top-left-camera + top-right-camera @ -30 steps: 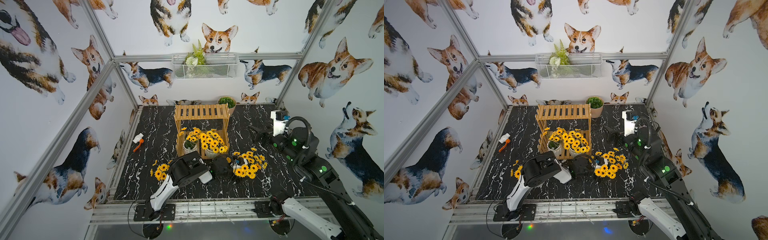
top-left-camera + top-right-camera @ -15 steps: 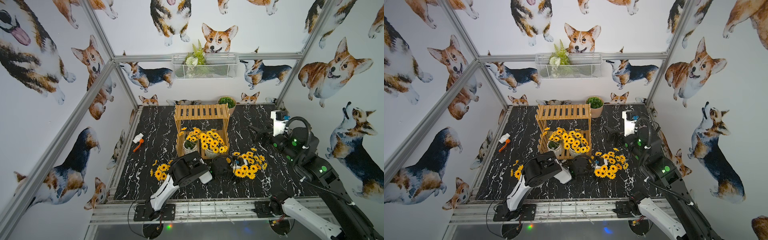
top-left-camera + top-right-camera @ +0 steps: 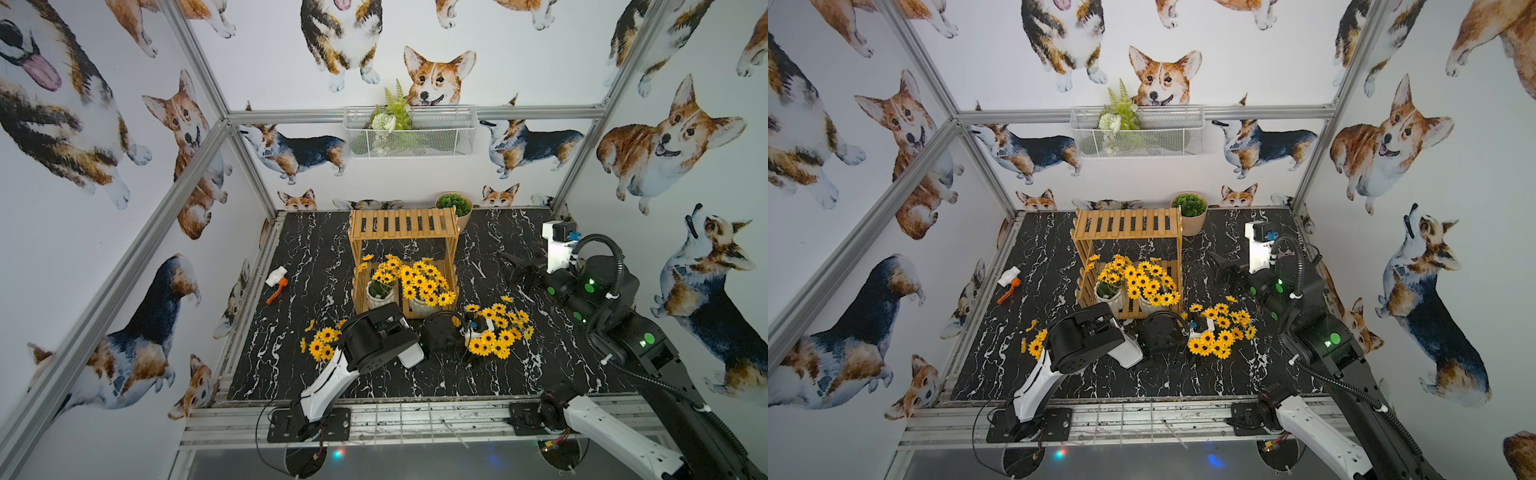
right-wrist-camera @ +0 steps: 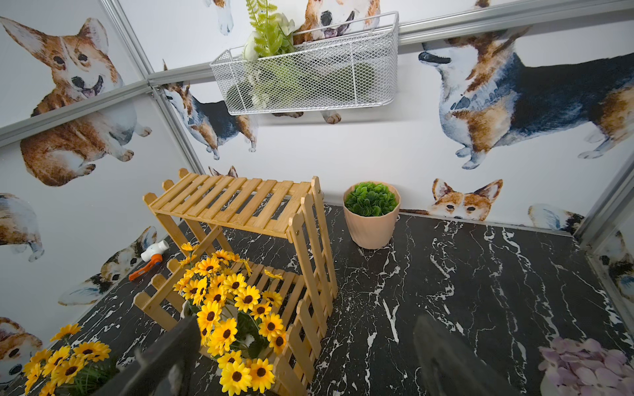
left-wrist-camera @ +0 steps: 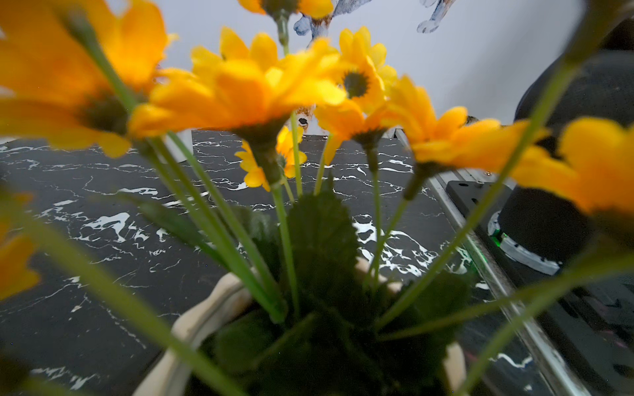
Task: Take the sunflower pots off the shelves
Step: Place the sunflower pot at the center of the board.
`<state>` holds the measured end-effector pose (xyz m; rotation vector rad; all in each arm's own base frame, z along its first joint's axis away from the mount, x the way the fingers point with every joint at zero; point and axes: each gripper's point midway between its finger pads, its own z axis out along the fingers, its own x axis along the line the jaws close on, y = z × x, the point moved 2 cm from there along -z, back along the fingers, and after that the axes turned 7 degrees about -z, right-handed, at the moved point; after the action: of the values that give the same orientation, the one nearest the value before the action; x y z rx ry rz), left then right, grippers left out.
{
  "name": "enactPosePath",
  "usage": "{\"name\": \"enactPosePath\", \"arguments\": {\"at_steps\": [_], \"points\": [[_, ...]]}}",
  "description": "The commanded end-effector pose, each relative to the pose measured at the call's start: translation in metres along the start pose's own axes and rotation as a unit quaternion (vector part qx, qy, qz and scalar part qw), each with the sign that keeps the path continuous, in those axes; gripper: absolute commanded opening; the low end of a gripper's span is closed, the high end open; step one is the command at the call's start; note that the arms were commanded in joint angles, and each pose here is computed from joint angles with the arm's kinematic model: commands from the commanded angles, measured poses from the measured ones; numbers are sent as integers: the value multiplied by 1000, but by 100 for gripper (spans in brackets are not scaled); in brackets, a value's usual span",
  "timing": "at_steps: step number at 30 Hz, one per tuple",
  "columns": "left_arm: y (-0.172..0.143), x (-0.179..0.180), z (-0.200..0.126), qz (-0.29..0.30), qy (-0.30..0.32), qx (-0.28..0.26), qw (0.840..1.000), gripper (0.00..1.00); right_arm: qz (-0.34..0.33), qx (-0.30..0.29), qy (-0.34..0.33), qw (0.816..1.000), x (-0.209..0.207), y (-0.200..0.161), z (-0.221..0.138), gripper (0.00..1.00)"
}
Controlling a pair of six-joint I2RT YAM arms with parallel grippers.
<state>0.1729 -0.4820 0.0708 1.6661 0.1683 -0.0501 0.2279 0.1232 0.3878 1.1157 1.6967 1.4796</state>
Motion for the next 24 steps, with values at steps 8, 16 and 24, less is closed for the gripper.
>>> {"name": "enactPosePath", "arguments": {"at_steps": [8, 16, 24], "points": [[-5, 3, -2, 6, 7, 2, 1000, 99, -5, 0, 2, 1000, 1, 1, 1, 100], [-5, 3, -2, 8, 9, 1, 1000, 100, -6, 1, 2, 1000, 1, 1, 2, 100], [5, 2, -5, 22, 15, -10, 1000, 100, -7, 0, 2, 1000, 1, 1, 2, 100]]}}
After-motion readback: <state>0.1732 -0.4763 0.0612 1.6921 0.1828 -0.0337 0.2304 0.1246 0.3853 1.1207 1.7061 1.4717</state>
